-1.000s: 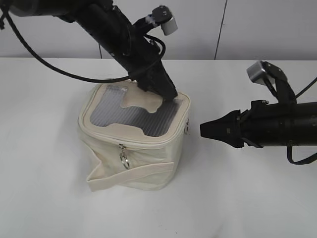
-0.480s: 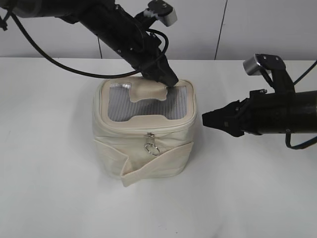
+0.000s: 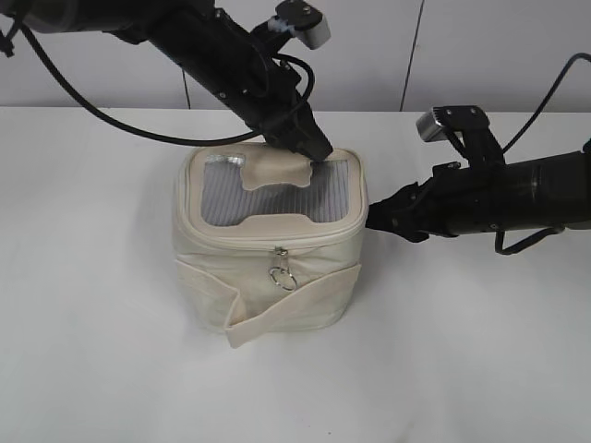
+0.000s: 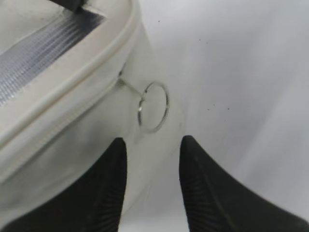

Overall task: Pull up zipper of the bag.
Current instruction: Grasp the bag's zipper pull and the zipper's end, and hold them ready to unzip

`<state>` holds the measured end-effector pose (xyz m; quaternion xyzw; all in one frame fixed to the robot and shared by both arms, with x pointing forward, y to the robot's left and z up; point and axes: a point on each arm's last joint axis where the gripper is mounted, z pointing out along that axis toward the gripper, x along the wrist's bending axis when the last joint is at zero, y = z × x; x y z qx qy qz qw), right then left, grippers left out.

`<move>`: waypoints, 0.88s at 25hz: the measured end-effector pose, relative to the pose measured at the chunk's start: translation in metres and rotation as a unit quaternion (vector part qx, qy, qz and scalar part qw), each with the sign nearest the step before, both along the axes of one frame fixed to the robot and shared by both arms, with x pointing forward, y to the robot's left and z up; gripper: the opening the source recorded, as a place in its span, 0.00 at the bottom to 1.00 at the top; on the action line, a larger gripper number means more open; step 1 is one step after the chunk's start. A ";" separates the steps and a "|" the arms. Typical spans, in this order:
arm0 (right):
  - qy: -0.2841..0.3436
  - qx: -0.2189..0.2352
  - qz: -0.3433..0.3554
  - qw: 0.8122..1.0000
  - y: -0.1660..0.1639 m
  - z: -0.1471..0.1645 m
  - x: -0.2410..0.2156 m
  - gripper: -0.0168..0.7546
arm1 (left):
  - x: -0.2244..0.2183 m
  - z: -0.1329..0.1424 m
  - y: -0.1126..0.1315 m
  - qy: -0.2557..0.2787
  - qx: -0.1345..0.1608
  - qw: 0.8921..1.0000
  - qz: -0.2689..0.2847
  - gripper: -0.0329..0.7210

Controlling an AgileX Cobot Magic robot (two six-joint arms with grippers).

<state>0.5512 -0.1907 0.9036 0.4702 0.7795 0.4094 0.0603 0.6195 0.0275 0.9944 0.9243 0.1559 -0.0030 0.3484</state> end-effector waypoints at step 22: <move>-0.031 -0.011 0.035 0.999 0.016 0.000 0.016 0.41 | 0.000 0.000 0.000 -0.002 0.000 1.000 0.001 0.10</move>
